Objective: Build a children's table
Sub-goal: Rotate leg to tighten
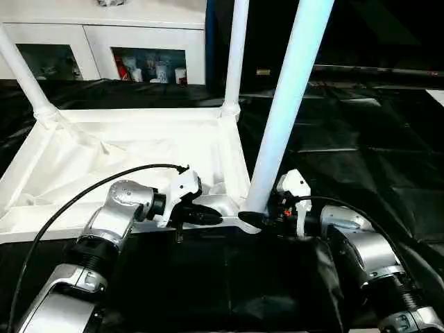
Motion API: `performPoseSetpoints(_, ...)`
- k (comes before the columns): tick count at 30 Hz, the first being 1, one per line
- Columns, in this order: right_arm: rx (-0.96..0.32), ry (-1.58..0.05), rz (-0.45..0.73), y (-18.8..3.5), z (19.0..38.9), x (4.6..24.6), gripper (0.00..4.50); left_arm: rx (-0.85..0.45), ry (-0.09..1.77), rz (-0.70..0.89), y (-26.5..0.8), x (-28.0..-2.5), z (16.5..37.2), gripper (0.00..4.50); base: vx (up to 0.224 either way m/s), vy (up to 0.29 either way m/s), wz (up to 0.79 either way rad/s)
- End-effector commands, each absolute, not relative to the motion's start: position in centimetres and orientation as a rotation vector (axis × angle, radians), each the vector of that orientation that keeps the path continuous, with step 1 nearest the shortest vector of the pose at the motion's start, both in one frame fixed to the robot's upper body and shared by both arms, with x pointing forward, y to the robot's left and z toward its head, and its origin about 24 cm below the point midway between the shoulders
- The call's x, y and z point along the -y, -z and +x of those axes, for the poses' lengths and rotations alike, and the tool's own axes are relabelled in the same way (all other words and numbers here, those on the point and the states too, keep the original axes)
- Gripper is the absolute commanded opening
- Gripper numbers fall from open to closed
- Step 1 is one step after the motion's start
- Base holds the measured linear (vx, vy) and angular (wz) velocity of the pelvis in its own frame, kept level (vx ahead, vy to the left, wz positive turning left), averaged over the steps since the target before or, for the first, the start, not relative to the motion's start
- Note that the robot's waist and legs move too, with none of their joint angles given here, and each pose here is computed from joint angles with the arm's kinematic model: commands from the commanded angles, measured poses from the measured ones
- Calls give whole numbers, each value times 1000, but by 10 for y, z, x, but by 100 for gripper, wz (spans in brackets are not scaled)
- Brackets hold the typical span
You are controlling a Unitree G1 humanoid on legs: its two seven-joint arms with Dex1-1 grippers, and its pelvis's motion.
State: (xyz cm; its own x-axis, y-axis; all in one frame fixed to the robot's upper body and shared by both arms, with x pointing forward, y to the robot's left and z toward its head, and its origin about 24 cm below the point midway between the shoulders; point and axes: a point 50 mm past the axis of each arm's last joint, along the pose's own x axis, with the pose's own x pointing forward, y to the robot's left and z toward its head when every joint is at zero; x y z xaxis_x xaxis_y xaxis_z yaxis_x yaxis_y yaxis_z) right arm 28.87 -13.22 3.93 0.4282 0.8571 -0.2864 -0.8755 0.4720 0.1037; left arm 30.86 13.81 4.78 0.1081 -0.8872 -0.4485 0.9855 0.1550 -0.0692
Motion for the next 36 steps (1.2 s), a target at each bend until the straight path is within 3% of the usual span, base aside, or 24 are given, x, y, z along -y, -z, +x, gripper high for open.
performPoseSetpoints(1, -325, -1003, -49, -35, 291, 134, 266, -467, 1329, 229, -32, -136, 307, 0, 0, 0, 0)
performPoseSetpoints(8, -338, -673, 11, -14, 297, 120, 264, -443, 1149, 268, -23, -109, 321, 0, 0, 0, 0)
performPoseSetpoints(11, -354, -464, 29, -8, 303, 101, 264, -422, 1091, 289, -23, -75, 326, 0, 0, 0, 0)
performPoseSetpoints(14, -349, -428, 17, -9, 306, 90, 264, -412, 1091, 289, -24, -58, 325, 0, 0, 0, 0)
performPoseSetpoints(20, -277, -459, 63, -19, 310, 88, 264, -401, 1135, 288, -24, -52, 323, 0, 0, 0, 0)
performPoseSetpoints(21, -277, -459, 63, -19, 310, 88, 319, -401, 1135, 288, -24, -52, 323, 0, 0, 0, 0)
performPoseSetpoints(25, -248, -532, 92, -27, 310, 95, 353, -407, 1161, 283, -24, -63, 322, 0, 0, 0, 0)
performPoseSetpoints(26, -260, -630, 94, -30, 309, 101, 377, -421, 1180, 284, -23, -74, 322, 0, 0, 0, 0)
performPoseSetpoints(29, -276, -702, 77, -31, 307, 105, 377, -429, 1184, 289, -22, -81, 322, 0, 0, 0, 0)
performPoseSetpoints(31, -301, -869, -2, -32, 299, 118, 377, -418, 1278, 243, -25, -98, 316, 0, 0, 0, 0)
performPoseSetpoints(36, -305, -972, -37, -37, 295, 130, 377, -443, 1363, 214, -27, -121, 308, 0, 0, 0, 0)
